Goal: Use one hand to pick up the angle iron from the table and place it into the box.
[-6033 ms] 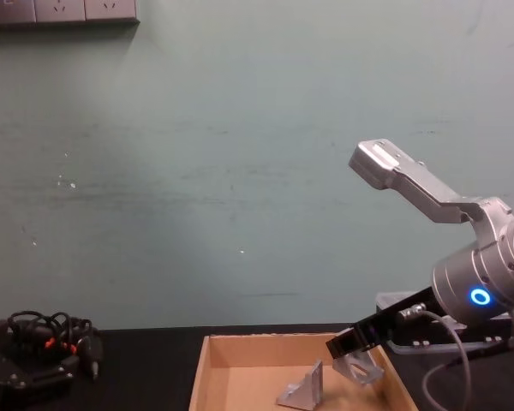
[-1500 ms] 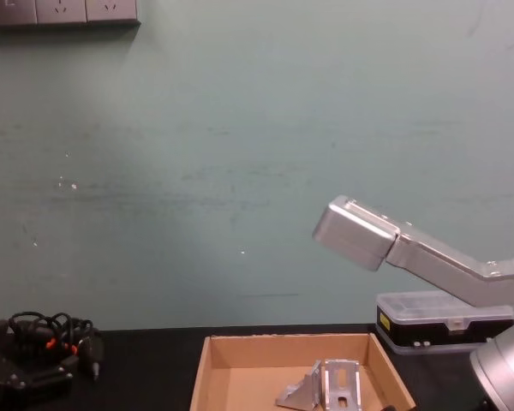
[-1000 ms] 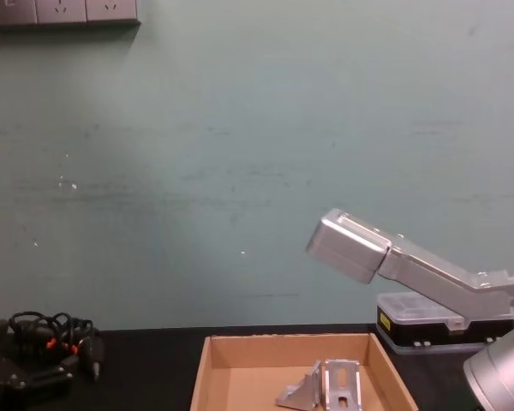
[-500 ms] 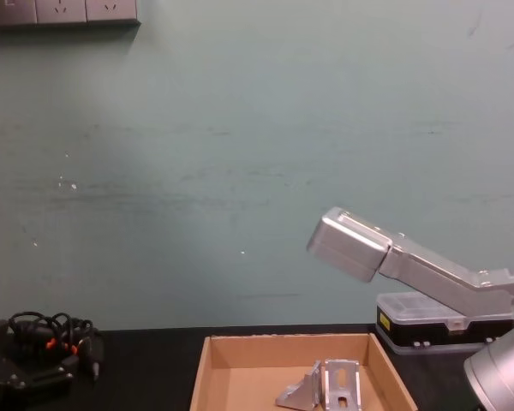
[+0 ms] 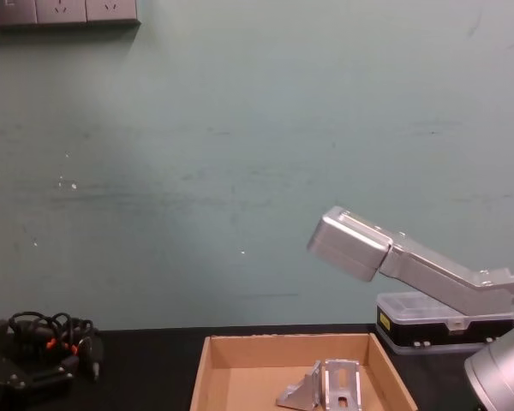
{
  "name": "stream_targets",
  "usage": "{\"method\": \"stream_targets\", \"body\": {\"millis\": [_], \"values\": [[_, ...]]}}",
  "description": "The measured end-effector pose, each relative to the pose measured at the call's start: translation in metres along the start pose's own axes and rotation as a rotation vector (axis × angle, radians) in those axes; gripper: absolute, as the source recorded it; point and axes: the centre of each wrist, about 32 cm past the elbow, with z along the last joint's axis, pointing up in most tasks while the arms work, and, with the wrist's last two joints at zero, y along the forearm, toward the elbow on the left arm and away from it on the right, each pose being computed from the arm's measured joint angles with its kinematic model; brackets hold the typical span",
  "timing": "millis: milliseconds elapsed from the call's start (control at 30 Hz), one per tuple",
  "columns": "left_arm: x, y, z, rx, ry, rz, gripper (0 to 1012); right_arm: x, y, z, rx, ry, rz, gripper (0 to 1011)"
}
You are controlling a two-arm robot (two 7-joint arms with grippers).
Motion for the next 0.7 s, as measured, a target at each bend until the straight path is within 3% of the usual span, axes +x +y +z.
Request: {"method": "stream_targets", "body": {"millis": [367, 700], "values": [[0.0, 0.0, 0.0, 0.0, 0.0, 0.0, 1011, -0.001, -0.007, 0.003, 0.023, 0.001, 0.0, 451], [0.0, 0.0, 0.0, 0.0, 0.0, 0.0, 1011, 0.009, -0.018, 0.026, 0.075, -0.011, -0.05, 451]]}}
